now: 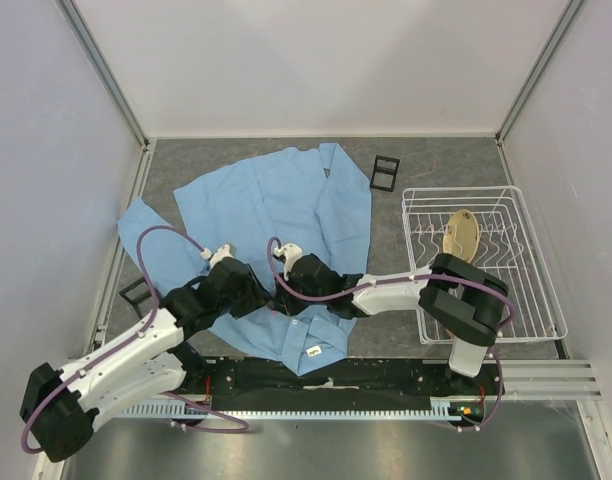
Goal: Remove the brooch from the garment
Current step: Remove the brooch from the clothes.
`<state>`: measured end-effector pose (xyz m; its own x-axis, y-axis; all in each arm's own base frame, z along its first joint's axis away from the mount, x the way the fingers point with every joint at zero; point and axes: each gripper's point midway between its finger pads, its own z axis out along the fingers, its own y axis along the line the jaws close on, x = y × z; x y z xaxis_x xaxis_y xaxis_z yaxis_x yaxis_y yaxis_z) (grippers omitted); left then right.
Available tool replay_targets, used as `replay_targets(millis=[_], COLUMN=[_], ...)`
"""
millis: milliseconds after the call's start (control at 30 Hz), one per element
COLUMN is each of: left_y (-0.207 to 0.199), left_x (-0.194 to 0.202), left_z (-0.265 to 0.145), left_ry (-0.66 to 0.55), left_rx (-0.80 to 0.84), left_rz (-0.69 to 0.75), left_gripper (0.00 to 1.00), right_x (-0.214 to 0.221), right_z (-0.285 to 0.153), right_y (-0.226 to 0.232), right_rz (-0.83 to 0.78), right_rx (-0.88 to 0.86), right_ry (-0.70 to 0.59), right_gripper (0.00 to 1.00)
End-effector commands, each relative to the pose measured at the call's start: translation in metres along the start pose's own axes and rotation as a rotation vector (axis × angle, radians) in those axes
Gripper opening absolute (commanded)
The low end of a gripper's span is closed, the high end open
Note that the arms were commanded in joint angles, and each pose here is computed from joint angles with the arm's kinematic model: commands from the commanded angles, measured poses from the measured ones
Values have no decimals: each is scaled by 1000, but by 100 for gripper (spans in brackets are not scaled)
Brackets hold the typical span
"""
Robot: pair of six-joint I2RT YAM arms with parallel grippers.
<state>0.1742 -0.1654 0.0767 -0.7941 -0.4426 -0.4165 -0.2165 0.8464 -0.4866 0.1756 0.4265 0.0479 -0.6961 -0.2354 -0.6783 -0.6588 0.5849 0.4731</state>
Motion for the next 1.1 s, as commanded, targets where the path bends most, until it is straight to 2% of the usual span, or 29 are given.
replay_targets(millis=[0, 33, 233, 500, 700, 833, 1067], left_y=[-14, -14, -15, -13, -12, -8, 3], left_x=[4, 5, 6, -7, -13, -12, -9], left_z=[-5, -5, -1, 5, 9, 13, 20], left_ry=[8, 11, 18, -38, -57, -60, -68], left_rx=[89, 90, 89, 53, 12, 7, -21], left_rz=[-59, -59, -45, 4, 35, 18, 3], left_gripper=[47, 40, 33, 37, 40, 32, 27], right_x=[-62, -62, -46, -23, -22, -16, -9], right_z=[-5, -6, -13, -14, -12, -14, -15], right_y=[16, 15, 10, -8, -12, -15, -18], right_rz=[29, 34, 66, 70, 47, 46, 46], right_rx=[-40, -37, -33, 23, 41, 45, 50], right_ry=[-178, -176, -147, -102, -89, -76, -62], right_gripper=[18, 17, 17, 16, 16, 16, 16])
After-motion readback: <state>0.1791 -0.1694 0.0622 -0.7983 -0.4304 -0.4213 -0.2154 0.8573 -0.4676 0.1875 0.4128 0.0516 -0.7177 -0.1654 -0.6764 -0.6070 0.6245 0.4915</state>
